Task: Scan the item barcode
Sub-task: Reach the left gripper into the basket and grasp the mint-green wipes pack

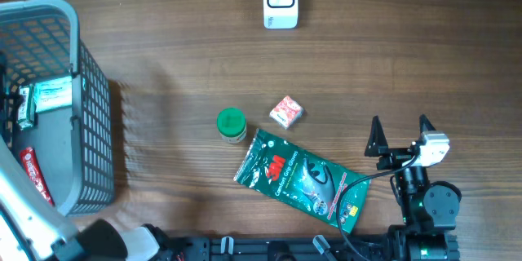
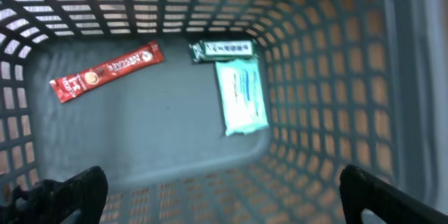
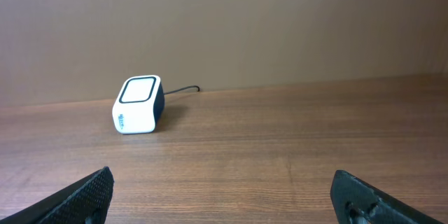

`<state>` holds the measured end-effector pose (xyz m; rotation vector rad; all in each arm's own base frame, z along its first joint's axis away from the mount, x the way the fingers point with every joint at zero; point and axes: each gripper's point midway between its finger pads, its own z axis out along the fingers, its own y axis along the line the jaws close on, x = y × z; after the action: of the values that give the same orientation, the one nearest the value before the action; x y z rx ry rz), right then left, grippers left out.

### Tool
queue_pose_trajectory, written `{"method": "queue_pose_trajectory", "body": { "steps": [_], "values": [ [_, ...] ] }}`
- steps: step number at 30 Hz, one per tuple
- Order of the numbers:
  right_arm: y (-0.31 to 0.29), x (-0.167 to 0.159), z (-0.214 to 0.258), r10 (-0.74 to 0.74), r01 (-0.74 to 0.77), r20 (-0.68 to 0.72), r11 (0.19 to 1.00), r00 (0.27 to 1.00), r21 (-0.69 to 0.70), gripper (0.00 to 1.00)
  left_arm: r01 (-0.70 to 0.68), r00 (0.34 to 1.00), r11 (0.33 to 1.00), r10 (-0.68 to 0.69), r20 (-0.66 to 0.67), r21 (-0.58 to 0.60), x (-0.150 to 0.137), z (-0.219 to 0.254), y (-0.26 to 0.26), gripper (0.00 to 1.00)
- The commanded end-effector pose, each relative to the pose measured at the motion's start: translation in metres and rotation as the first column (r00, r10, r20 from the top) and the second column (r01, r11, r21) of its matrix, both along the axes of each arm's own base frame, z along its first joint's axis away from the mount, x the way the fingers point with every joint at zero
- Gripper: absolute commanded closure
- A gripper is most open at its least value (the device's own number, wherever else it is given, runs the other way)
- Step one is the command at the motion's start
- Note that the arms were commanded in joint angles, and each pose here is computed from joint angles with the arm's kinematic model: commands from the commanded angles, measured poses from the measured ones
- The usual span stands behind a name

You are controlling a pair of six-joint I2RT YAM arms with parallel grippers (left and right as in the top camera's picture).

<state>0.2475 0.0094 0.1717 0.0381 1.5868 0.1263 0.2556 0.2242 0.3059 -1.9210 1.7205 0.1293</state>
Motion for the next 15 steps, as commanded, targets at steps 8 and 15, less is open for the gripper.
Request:
{"method": "queue_pose_trajectory", "body": {
  "steps": [8,15],
  "values": [
    [-0.001,0.0,0.002,-0.005,0.005,0.007,1.0,1.0,0.003,0.0,-0.05,0.978,0.963,-0.007,-0.208,-0.264,0.062,-0.151,0.038,0.0],
    [-0.001,0.0,0.002,-0.005,0.005,0.007,1.0,1.0,0.003,0.0,-0.018,0.955,0.949,-0.076,-0.285,-0.315,0.1,-0.233,0.034,0.08]
  ]
}}
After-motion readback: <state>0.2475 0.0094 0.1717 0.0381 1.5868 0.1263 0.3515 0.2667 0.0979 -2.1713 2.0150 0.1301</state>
